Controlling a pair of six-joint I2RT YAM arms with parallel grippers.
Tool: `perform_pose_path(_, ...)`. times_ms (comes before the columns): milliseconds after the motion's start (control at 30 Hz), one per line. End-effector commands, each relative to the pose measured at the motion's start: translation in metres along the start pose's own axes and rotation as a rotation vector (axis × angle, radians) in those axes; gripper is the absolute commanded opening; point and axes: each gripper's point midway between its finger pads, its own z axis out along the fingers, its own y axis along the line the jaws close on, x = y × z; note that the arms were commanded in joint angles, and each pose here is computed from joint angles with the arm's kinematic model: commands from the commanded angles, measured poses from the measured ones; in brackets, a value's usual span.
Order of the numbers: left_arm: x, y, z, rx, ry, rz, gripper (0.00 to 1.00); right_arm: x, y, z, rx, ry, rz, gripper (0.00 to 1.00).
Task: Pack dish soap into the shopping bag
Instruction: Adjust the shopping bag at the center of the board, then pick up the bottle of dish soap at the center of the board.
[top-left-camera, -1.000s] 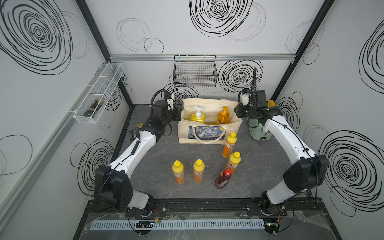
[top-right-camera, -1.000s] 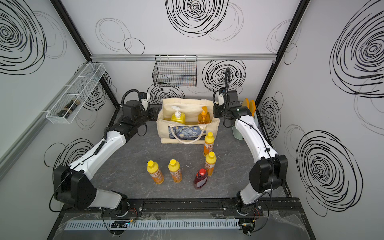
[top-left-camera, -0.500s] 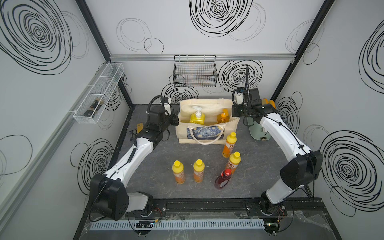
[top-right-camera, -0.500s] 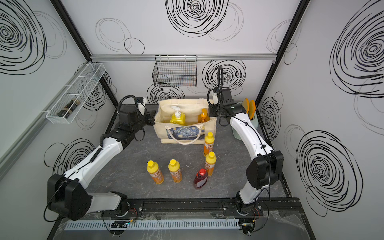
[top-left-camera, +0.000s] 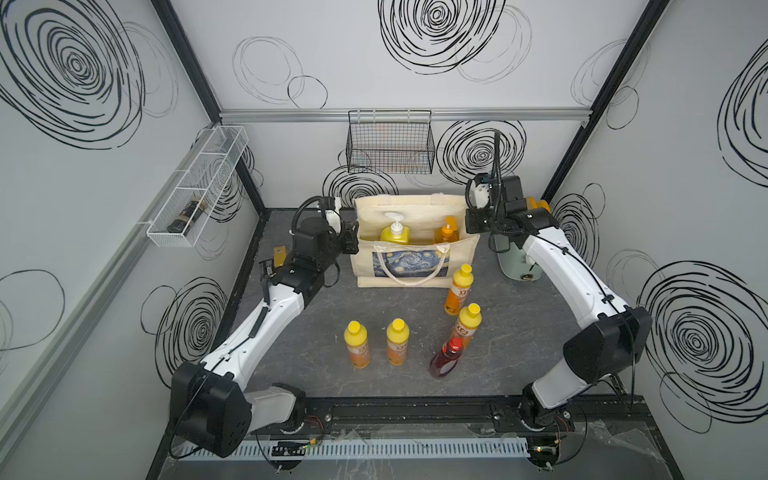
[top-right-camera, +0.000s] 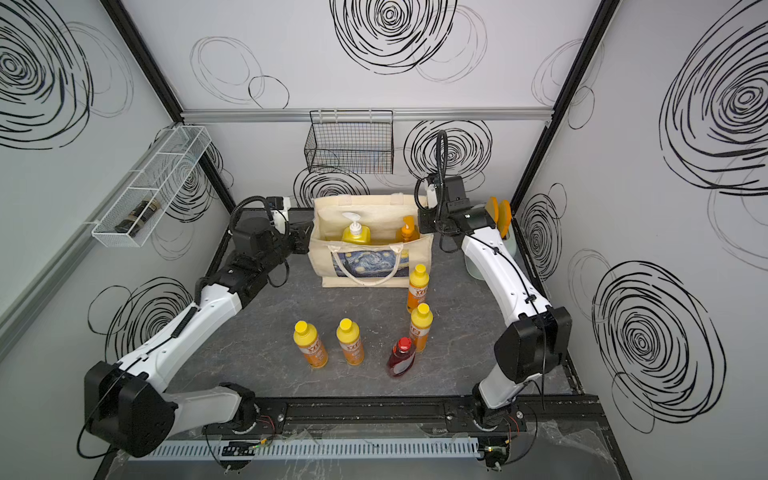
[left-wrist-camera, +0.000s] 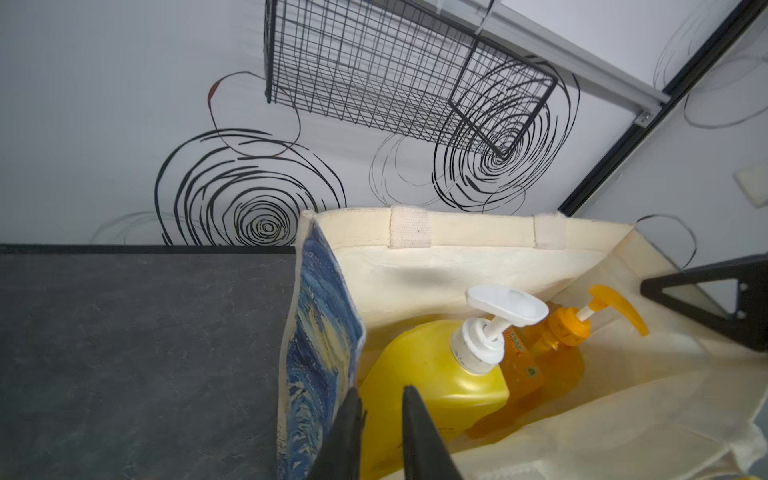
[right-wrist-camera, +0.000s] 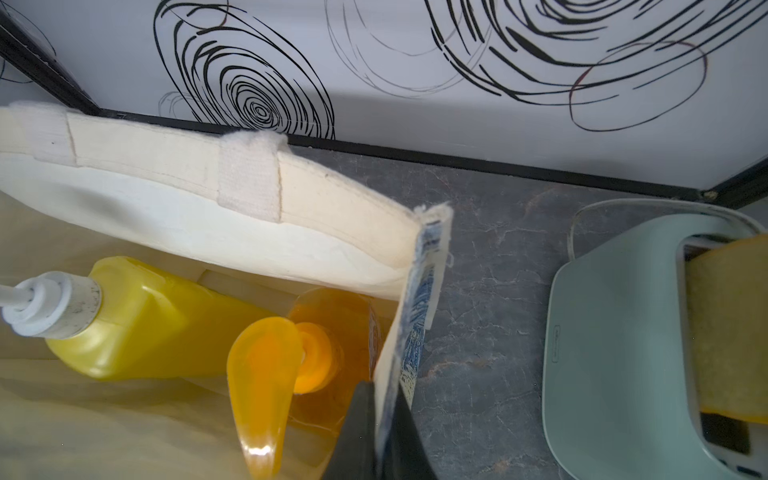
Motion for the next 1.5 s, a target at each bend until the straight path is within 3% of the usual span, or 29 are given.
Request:
perform_pose_path(0, 0.016, 0.002, 0.007, -0.020, 0.032, 0.009, 0.49, -0.025, -0.008, -0.029, 0.021, -0.123, -0.001, 0.25)
perform_pose_path(100, 0.019, 0.001, 0.004, -0.048, 0.040, 0.026, 0.63, -0.023, -0.007, -0.036, 0.018, -0.123, -0.001, 0.37)
perform_pose_path(267, 0.017, -0.005, -0.007, -0.029, 0.016, 0.011, 0.73, -0.020, 0.000, -0.054, -0.009, -0.126, -0.002, 0.47)
perform_pose_path(533, 0.034, -0.008, -0.016, 0.006, -0.002, -0.004, 0.74, -0.011, 0.048, -0.108, -0.094, -0.111, -0.087, 0.52)
perform_pose_path(833, 0.036, -0.015, -0.018, 0.048, 0.016, 0.009, 0.75, 0.057, 0.069, -0.150, -0.095, 0.006, -0.119, 0.61)
perform_pose_path(1167, 0.039, -0.022, -0.017, 0.088, 0.024, 0.007, 0.75, 0.112, 0.064, -0.148, -0.067, 0.121, -0.132, 0.64)
perform_pose_path(1467, 0.039, -0.022, -0.019, 0.087, 0.023, 0.011, 0.74, 0.121, 0.060, -0.111, -0.003, 0.142, -0.119, 0.67)
